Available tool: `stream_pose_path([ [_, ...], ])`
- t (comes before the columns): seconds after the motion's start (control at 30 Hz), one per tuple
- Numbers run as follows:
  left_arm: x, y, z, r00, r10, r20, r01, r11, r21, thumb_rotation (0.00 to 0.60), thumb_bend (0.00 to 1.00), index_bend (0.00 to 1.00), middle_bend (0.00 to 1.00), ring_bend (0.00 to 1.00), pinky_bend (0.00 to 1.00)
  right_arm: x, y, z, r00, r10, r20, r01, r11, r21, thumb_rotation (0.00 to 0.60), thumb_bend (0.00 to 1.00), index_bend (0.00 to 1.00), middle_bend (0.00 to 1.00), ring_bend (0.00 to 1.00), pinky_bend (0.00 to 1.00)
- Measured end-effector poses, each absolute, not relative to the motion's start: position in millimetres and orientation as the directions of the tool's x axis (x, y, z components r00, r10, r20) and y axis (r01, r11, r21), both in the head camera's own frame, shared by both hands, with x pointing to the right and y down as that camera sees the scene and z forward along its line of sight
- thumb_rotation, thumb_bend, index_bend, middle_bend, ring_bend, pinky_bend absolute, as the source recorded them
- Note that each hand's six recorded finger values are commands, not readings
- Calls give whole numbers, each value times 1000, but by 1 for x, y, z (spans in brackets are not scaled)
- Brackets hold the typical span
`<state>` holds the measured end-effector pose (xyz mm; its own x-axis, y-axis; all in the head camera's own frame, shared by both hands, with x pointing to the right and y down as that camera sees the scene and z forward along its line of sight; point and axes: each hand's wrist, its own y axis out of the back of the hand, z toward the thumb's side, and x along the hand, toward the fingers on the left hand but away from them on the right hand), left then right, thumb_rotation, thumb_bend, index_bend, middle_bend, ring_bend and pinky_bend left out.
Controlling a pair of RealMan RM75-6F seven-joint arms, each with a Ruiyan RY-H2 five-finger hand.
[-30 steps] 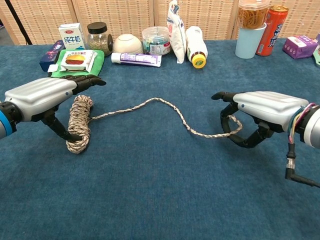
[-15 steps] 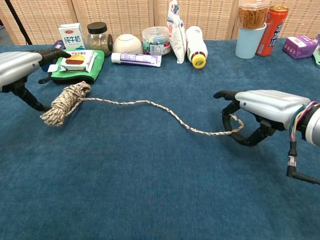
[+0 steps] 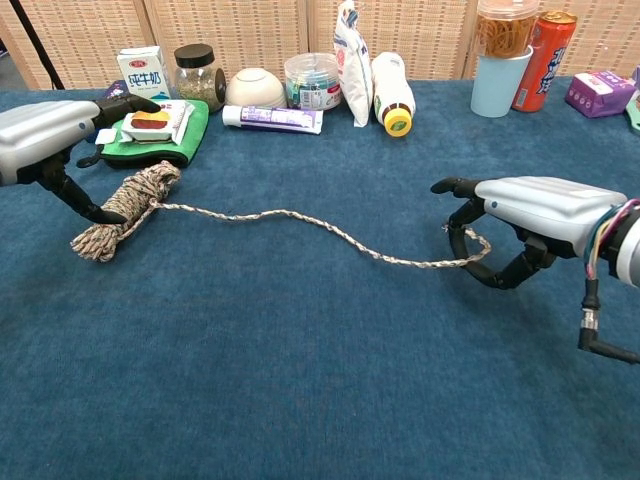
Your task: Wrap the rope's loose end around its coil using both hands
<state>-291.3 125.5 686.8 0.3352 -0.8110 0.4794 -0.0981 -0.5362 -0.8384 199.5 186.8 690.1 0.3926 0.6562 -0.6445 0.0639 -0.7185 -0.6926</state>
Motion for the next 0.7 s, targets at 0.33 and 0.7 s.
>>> stream_pose_path([
  [0.33, -284, 140, 706, 311, -800, 513, -77, -559, -826, 600, 68, 0, 0, 0, 0, 203, 186, 692, 385, 655, -650, 66, -722, -688, 600, 536, 599, 0, 0, 0],
  [0.7, -331, 122, 707, 223, -844, 487, 32, -493, -869, 600, 68, 0, 0, 0, 0, 202, 184, 693, 388, 657, -646, 73, -721, -689, 600, 536, 599, 0, 0, 0],
])
